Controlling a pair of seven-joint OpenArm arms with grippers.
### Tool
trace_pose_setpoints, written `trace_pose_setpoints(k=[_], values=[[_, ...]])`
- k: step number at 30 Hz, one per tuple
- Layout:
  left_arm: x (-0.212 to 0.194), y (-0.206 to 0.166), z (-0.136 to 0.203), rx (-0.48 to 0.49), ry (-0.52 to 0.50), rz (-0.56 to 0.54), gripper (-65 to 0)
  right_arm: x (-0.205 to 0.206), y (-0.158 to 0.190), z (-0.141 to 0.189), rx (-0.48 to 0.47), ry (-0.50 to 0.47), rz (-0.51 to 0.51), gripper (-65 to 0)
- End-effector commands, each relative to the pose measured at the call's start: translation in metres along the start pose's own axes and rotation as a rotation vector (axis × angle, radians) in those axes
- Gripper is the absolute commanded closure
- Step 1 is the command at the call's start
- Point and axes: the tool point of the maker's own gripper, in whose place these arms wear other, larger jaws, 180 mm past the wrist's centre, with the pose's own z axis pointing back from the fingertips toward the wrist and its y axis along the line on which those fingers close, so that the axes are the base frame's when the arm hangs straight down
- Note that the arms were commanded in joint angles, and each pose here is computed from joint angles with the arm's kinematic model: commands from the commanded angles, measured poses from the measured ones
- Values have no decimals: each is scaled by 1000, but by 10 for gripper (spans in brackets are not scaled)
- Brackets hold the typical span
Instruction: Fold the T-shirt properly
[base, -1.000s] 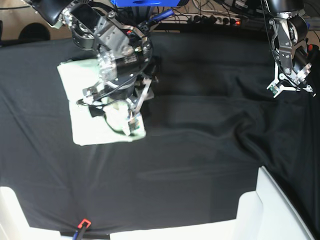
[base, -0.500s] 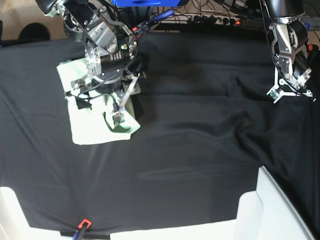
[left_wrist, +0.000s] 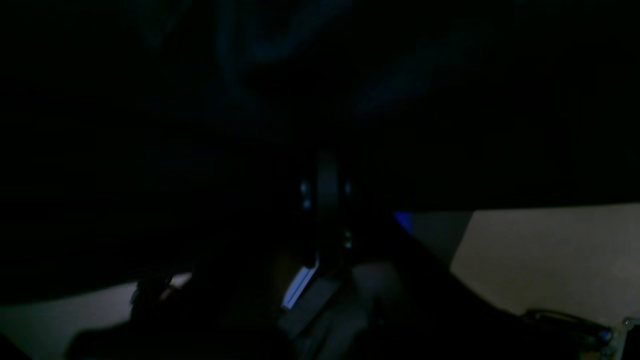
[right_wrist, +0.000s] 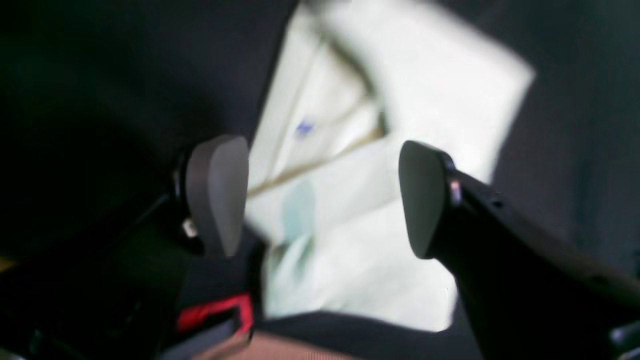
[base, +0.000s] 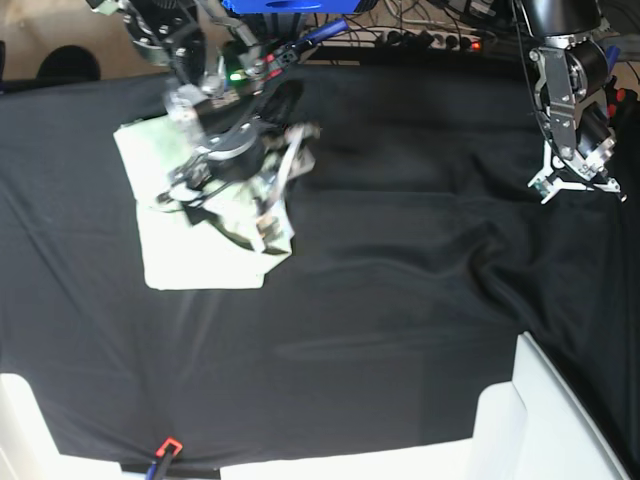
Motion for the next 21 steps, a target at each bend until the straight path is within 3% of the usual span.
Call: trace_pose_setpoints(k=[1,8,13,15,21], values=[[-6,16,2,44,23,2,0,11,-8,2,-16,-36,-18,-448],[43,-11,13,-19,-70,79,0,-12,-104,-15,-249,40,-167,-445],[90,-33,28,-120,-104,198,-15,-25,-148,-12,-358,37,-234,-447],[104,-39,33,-190,-139,268,-96,-35,-152,-14,-371,62,-240,-447],[144,-60,59,-511,-366,507,-568,-51,-149,-14,-368,101,-237,-447]])
